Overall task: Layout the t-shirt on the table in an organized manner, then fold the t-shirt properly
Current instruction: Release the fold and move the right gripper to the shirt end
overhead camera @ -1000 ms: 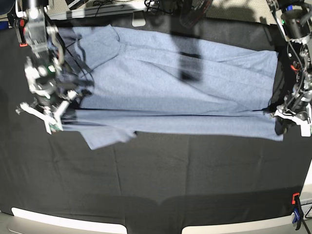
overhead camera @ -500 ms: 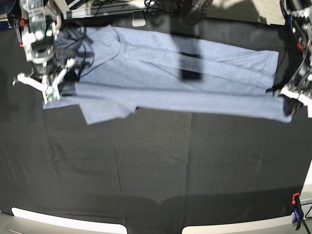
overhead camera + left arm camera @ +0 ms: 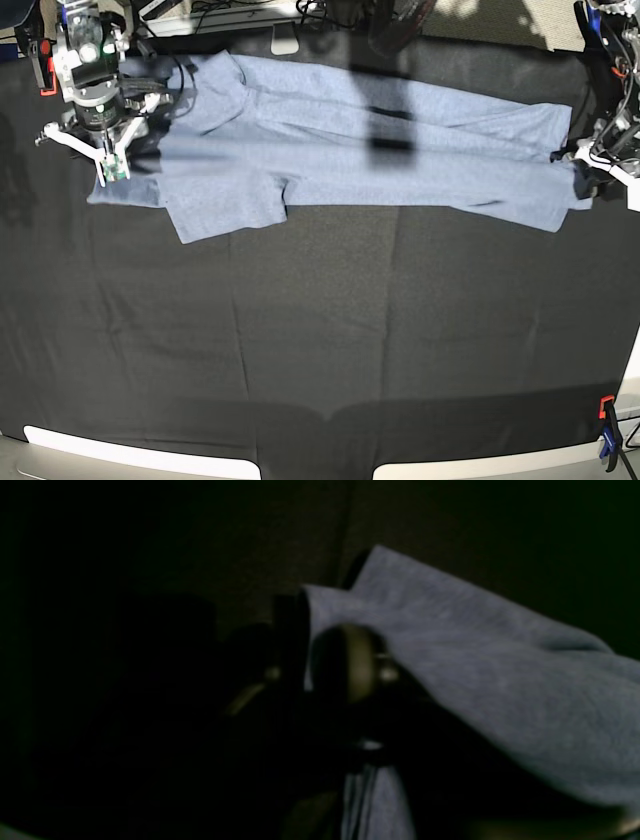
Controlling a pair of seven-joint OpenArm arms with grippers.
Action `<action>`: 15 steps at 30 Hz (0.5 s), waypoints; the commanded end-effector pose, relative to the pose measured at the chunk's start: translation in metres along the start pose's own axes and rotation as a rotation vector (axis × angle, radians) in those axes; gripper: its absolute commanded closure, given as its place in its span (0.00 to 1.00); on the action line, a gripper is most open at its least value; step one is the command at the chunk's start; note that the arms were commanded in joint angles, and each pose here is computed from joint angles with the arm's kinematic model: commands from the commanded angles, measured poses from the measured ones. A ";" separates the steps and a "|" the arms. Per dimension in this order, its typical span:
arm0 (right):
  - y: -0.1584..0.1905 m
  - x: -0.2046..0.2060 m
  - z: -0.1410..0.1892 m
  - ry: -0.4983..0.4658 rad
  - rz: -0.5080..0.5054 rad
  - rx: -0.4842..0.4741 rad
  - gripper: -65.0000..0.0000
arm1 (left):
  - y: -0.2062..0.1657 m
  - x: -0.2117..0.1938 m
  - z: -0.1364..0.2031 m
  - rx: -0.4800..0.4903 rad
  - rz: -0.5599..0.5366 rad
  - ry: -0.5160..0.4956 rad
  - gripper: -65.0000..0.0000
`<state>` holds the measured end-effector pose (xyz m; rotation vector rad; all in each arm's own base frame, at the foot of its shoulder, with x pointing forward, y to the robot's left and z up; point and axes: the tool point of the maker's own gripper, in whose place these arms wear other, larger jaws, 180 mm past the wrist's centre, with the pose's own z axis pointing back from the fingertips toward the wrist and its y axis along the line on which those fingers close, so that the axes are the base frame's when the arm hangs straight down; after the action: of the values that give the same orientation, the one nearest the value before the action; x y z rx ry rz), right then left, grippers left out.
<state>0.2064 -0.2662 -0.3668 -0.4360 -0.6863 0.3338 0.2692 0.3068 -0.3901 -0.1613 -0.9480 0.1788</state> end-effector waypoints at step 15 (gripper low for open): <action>-0.007 0.104 -0.034 -0.207 -0.203 0.167 0.53 | -0.010 0.024 0.004 -0.070 0.008 -0.077 0.60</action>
<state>0.3022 -0.2296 -0.3405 -0.1421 -0.8643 0.2368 0.2719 0.2973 -0.3844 -0.2289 -0.9714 0.1760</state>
